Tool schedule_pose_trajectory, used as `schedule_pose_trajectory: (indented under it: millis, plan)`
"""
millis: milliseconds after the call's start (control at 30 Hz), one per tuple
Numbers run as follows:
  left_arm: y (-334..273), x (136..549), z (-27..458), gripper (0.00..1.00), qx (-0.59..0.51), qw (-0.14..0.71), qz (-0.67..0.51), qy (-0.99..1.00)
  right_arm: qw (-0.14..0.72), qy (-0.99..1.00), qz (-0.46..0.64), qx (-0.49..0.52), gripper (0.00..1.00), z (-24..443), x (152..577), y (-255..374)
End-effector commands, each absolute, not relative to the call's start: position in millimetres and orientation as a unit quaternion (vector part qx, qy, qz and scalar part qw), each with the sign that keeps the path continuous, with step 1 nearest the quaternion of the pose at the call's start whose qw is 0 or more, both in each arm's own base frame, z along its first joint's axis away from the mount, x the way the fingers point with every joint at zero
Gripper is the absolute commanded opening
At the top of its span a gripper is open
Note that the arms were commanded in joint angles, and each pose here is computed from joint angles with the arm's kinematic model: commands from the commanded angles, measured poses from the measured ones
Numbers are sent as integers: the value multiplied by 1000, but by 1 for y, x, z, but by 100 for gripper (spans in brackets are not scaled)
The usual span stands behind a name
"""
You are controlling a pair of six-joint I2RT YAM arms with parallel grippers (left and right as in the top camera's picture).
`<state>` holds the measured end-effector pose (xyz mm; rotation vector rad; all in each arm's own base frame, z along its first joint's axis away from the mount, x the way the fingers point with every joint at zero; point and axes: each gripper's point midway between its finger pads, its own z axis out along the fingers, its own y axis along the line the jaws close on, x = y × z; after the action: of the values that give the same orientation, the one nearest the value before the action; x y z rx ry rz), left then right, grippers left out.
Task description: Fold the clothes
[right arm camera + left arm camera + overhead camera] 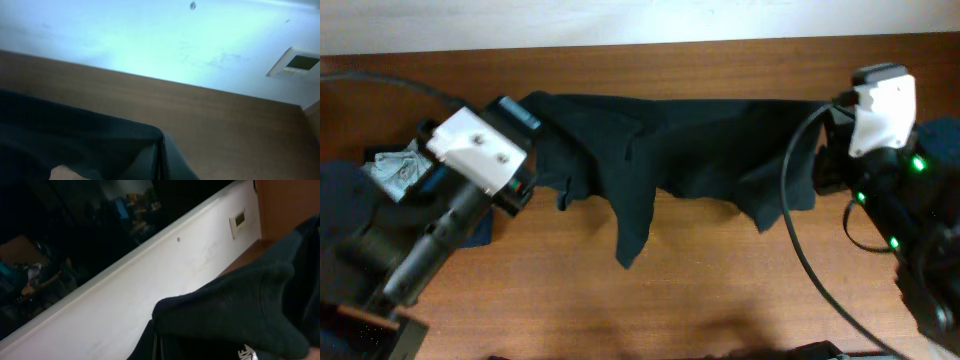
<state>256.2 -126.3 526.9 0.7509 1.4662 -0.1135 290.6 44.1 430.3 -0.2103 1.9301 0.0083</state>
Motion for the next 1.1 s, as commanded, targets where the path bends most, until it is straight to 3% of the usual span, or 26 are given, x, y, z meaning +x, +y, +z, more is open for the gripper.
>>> schedule_pose_trajectory:
  millis: [0,300,433,567,600,633,667,700,800,833,900,1000,1067]
  plan:
    - [-116,240,548,0,292,701,-70,647,588,807,-5,-60,4,446,275,33]
    - [-103,302,502,0,221,640,-28,735,532,844,14,-69,4,413,288,43]
    - [-114,359,453,0,218,583,-7,783,472,878,7,-75,4,374,319,49]
    - [-121,431,400,1,204,545,28,813,435,898,-40,-58,5,333,377,44]
    - [-121,452,385,1,202,539,41,817,433,898,-62,-49,20,325,394,39]
    - [-119,469,372,7,197,535,51,820,433,896,-88,-37,42,316,411,33]
    - [-113,489,356,20,185,529,67,825,429,895,-119,-22,65,304,428,23]
    - [-108,500,343,32,177,522,79,831,423,897,-131,-17,69,297,436,19]
    - [-93,511,299,48,172,465,104,862,372,917,-144,-16,75,263,440,11]
    - [-90,509,292,64,174,452,106,869,359,922,-144,-13,76,256,436,8]
    - [-87,503,283,83,177,430,108,879,344,929,-136,18,79,250,430,3]
    - [-84,493,278,96,181,410,109,887,327,940,-98,15,83,245,420,8]
    - [-82,486,273,98,185,394,109,894,305,950,-71,7,86,237,412,13]
